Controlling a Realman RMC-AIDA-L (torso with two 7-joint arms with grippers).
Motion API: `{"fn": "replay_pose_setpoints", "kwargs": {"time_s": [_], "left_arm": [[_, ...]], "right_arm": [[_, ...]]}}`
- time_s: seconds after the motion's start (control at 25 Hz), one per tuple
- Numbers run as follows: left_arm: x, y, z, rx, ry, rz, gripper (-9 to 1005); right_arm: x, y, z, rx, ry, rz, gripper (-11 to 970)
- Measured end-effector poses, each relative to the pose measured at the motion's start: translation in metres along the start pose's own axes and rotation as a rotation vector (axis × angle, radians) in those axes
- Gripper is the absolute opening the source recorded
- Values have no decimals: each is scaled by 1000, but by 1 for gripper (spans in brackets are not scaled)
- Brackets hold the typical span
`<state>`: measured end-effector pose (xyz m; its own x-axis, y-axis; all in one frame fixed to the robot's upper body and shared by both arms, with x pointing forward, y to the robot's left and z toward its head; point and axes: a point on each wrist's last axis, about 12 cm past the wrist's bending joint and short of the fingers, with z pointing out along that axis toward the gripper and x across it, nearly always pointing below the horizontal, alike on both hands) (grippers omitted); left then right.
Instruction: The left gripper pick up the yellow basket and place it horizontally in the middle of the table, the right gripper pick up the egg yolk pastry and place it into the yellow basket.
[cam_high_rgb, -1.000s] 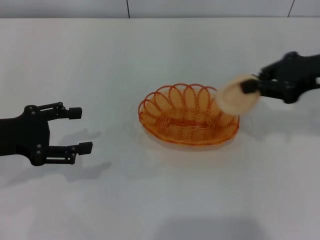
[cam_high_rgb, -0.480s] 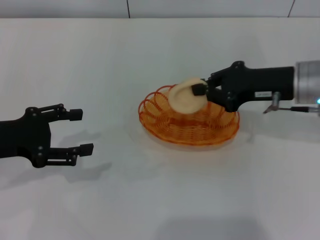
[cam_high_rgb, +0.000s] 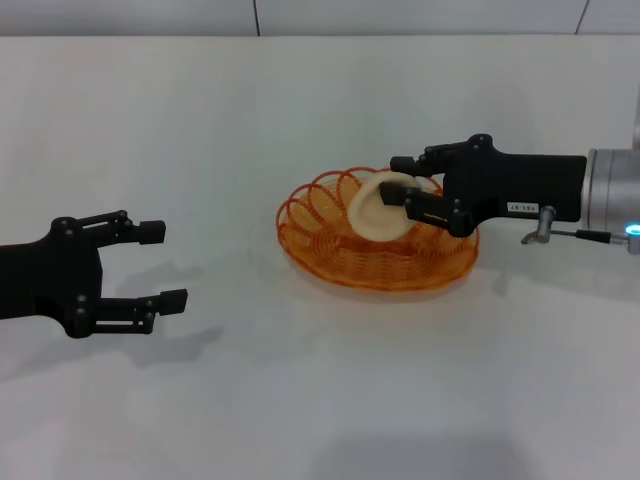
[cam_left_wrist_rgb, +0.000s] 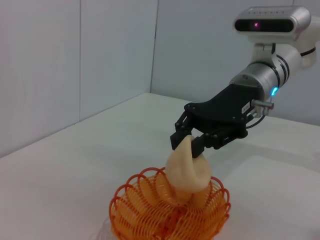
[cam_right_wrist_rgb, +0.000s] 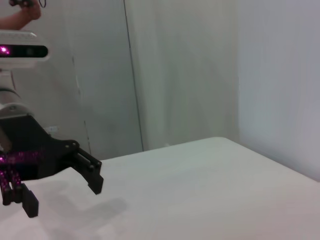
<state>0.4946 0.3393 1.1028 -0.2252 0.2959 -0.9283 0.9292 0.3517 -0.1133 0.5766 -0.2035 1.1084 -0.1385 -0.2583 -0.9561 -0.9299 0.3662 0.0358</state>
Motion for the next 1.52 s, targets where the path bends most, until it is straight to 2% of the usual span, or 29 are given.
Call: {"fn": "replay_pose_setpoints", "kwargs": {"time_s": [0.48,0.8,1.0,1.24,1.52], "left_arm": [[0,0,1,0,-1,1,863],[1,-1,0,0,-1,-2,863],[0,-1,-1,5,-1,-1,863],[0,0,-1,2,1,1,863],[-1,1,2,4,-1,-3,863]], "right_arm": [[7,0,-6,16,13,13,417],[12,2,-34,-14,24,-27,825],[26,1,-57,11,38,-42,883],[38,1,-87,-9,68,-34,874],[46,8,-98,-52,89,-38,873]]}}
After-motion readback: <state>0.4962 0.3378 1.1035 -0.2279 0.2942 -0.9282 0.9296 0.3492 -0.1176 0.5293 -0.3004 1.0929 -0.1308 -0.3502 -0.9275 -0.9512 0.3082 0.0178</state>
